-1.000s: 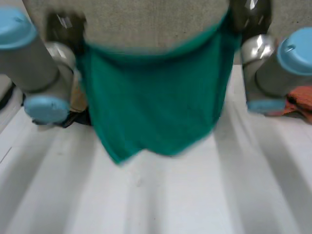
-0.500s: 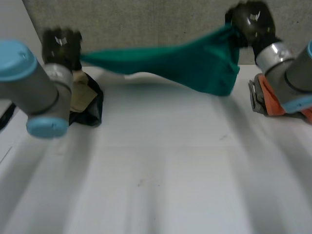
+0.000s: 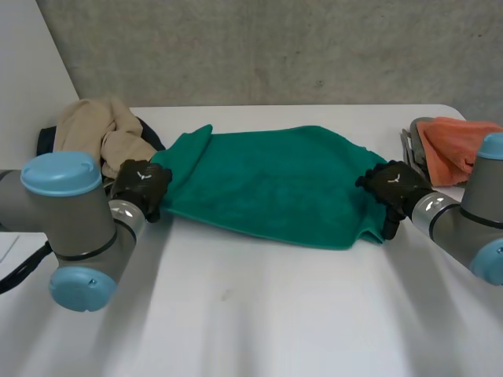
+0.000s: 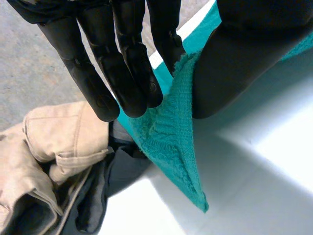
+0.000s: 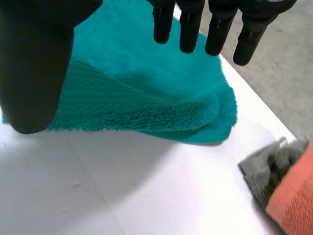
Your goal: Fold the laundry.
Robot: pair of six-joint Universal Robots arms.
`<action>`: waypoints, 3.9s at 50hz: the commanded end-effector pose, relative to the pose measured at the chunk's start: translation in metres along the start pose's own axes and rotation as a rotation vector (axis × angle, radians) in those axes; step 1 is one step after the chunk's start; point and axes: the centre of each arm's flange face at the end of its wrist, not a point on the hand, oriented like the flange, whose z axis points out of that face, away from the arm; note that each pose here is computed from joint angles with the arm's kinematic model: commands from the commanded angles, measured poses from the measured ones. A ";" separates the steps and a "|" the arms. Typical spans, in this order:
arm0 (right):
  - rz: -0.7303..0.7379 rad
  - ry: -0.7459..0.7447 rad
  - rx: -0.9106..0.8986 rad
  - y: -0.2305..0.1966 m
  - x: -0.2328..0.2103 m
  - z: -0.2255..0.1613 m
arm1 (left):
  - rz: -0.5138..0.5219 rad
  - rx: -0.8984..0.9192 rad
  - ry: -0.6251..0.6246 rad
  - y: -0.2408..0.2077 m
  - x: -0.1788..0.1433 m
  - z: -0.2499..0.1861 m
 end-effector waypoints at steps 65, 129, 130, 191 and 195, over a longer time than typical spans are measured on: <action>-0.402 -0.110 -0.300 -0.020 0.014 -0.115 | 0.388 -0.319 0.327 -0.021 -0.020 -0.108; -0.264 0.224 -0.145 -0.037 0.054 -0.098 | 0.298 0.024 0.051 -0.023 -0.054 -0.059; -0.288 0.210 -0.161 -0.036 0.052 -0.105 | 0.307 0.000 0.069 -0.024 -0.054 -0.069; -0.338 0.509 0.144 -0.016 0.042 0.092 | 0.450 0.204 -0.034 -0.030 0.003 0.130; -0.355 0.561 0.098 -0.014 0.044 0.091 | 0.443 0.259 -0.071 -0.041 0.003 0.129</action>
